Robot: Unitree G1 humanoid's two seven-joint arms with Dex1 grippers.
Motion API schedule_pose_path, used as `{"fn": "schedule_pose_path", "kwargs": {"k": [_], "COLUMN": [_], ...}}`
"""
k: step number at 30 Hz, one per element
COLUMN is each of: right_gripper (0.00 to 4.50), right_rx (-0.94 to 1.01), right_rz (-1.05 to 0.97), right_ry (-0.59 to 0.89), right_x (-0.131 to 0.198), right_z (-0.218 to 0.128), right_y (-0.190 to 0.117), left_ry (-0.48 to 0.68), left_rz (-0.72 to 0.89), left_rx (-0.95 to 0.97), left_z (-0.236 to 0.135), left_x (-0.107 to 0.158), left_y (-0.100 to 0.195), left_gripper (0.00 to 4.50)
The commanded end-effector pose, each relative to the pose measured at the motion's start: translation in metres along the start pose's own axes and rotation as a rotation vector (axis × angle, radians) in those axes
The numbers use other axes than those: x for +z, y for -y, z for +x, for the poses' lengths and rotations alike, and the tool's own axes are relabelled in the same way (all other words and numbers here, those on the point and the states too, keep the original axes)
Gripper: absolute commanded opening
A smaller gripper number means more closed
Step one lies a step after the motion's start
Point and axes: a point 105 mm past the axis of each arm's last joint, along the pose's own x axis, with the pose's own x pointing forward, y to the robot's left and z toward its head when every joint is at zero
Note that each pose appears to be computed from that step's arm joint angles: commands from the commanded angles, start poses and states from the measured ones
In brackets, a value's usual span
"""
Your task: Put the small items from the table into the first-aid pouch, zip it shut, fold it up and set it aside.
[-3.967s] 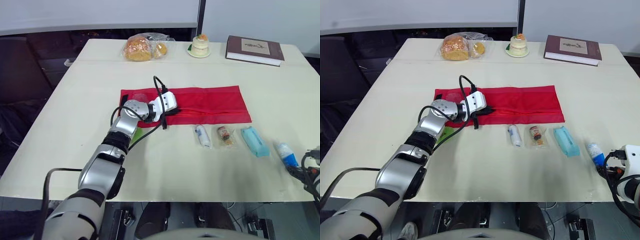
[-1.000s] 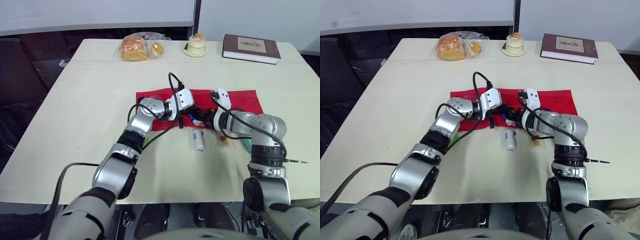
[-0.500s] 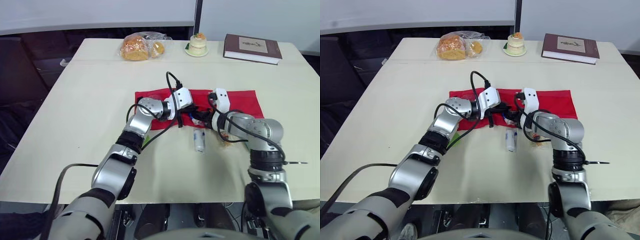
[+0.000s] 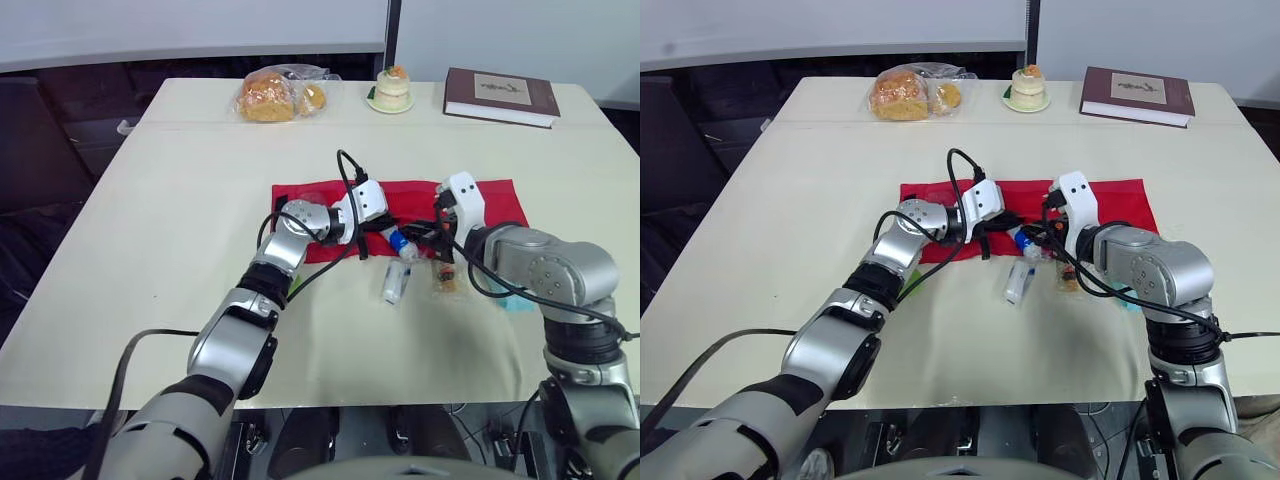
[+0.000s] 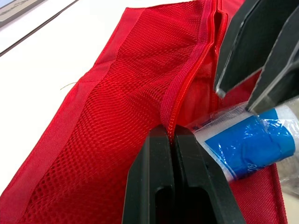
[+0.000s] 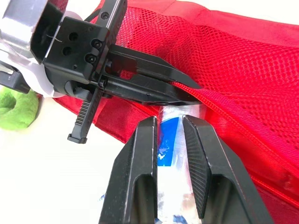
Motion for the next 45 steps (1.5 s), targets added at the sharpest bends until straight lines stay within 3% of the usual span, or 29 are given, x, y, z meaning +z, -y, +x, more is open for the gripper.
{"fn": "schedule_pose_path", "kwargs": {"k": [1,8,11,12,27,45], "right_gripper": [0.9,0.9,0.1,0.04,0.04,0.04], "right_rx": [0.009,0.022,0.029,0.031,0.041,-0.104], "right_rz": [-0.052,-0.148,-0.159,-0.163,-0.176,-0.183], "right_ry": [0.05,-0.055,-0.071,-0.079,-0.083,0.061], "right_x": [0.011,-0.012,-0.016,-0.018,-0.022,0.012], "right_z": [-0.012,-0.029,-0.03,-0.03,0.003,0.047], "right_y": [-0.002,0.004,0.004,0.003,-0.003,0.022], "left_ry": [0.029,0.032,0.034,0.034,0.046,0.047], "left_rz": [0.047,0.048,0.048,0.047,0.048,0.043], "left_rx": [0.008,0.009,0.009,0.01,0.0,-0.026], "left_z": [0.001,0.001,0.002,0.002,0.004,0.006], "left_x": [0.014,0.015,0.015,0.015,0.019,0.018], "left_y": [-0.006,-0.006,-0.007,-0.007,-0.004,0.005], "left_gripper": [0.0,0.0,0.0,0.0,0.0,0.0]}}
